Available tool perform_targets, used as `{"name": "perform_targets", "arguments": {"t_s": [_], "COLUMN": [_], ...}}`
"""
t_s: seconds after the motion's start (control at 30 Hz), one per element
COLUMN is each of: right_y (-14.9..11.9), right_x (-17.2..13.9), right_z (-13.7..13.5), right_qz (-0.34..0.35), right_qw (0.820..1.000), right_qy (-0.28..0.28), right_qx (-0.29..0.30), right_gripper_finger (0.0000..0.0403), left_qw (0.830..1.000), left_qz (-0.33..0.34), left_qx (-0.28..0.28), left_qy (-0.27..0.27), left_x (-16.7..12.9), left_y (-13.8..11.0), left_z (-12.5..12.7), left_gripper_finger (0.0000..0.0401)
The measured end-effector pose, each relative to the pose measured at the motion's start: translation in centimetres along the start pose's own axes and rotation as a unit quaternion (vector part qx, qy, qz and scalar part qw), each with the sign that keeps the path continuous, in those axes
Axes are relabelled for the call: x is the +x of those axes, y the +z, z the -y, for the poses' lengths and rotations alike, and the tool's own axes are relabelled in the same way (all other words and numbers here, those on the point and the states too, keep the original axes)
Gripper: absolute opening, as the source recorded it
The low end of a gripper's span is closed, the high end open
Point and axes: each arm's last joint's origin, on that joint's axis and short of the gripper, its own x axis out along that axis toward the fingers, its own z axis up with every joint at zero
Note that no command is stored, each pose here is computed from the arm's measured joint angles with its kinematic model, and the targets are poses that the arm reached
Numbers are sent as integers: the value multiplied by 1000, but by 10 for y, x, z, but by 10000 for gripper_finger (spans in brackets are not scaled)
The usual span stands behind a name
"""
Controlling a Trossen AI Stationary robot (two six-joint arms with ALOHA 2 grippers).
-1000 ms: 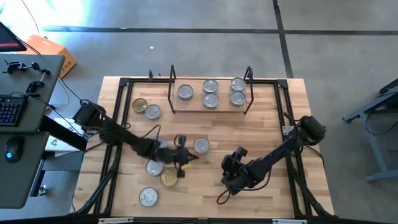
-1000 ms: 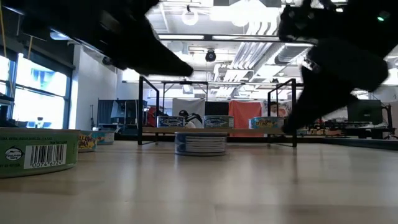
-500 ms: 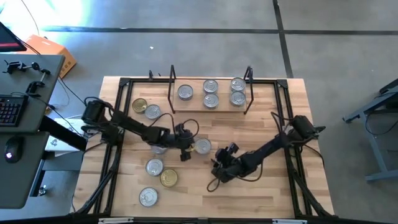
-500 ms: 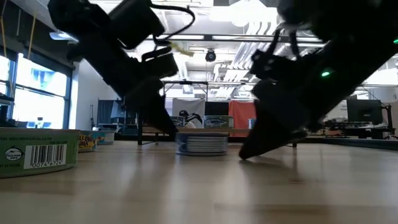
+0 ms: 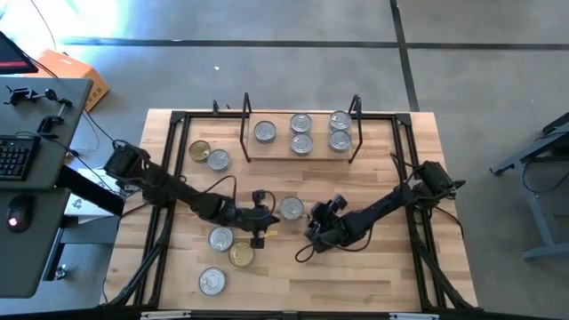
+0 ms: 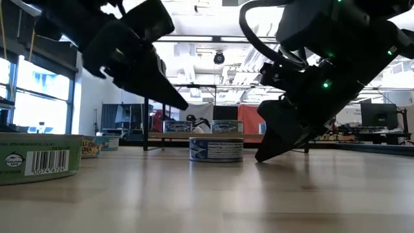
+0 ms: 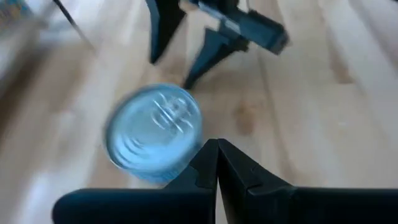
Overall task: Stack canned seafood by type on shelf
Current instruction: Put the blue tuna can on the shelf
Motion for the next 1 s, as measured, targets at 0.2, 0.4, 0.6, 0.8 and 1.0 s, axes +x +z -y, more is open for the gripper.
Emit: {"name": "perform_targets", "arguments": {"t_s": [0.2,0.4,0.6,0.8,1.0], "right_y": [-2,-2,-2,-1,-1], "right_x": [-3,-3,-3,-3,-3], "right_z": [-3,-3,-3,-4,-6], "right_qz": [6,9,17,21,24], "right_qw": [1000,1000,1000,1000,1000], "right_qy": [6,6,3,7,11], "right_qx": [-3,-1,0,-13,-13], "right_gripper_finger": [247,247,247,247,247], "left_qw": [993,974,953,935,940], "left_qz": [-18,-33,-51,-22,-12], "left_qx": [117,220,296,352,339], "left_qy": [3,-34,-38,-28,-23], "left_x": [11,24,37,51,53], "left_y": [-6,-13,-24,-29,-28], "left_z": [-10,-21,-26,-21,-20], "left_gripper_finger": [59,147,164,136,76]}}
